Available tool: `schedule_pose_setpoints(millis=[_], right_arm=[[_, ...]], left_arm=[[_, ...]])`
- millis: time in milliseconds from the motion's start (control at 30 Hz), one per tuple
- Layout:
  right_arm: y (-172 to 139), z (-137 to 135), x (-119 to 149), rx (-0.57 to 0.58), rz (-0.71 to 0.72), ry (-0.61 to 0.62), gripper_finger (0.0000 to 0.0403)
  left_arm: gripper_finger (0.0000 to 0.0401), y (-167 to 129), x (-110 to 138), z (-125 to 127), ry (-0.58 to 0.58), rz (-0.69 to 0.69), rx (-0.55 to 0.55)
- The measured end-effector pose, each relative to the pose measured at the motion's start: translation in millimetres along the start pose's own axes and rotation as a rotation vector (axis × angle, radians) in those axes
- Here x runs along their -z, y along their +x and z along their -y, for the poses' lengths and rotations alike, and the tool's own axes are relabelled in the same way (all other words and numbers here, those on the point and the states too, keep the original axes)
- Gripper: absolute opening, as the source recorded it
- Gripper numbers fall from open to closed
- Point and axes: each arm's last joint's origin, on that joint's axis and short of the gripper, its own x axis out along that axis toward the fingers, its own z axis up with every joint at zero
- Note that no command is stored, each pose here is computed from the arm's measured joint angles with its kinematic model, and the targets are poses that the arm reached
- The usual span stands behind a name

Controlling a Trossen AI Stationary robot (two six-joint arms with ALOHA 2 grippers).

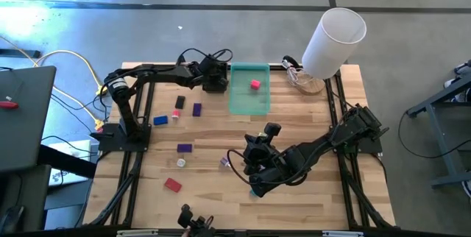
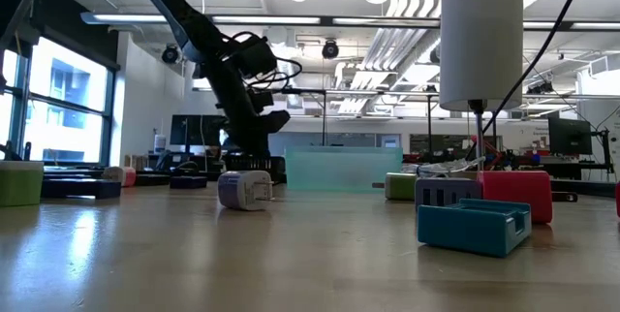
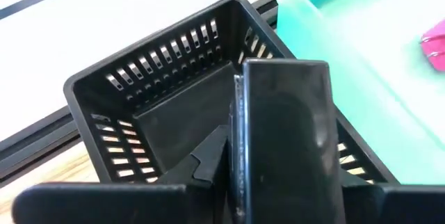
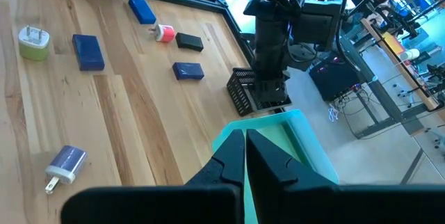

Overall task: Pick & Place Office items
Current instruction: Put the bottom black digital clock into the black bin, then put the pink white charger adapter into the green bin

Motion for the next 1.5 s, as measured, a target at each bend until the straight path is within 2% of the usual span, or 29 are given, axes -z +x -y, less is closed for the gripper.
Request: schedule_pose_setpoints(millis=[933, 1300, 1500], right_arm=[[0.1, -0.1, 0.2, -0.006, -0.004, -0.002, 0.0002], [0.0, -0.1, 0.2, -0.006, -0.004, -0.002, 0.0002], [0.1, -0.1, 0.3, -0.006, -0.004, -0.002, 0.0002]], left_arm=[[0.0082, 0.3, 2.0, -1.0, -0.004, -0.030, 0.020], [0.0175, 1.5, 0.4, -5.6, -0.018, -0.026, 0.010], [0.0186, -4.8, -4.4, -5.8, 0.017, -0.002, 0.018]])
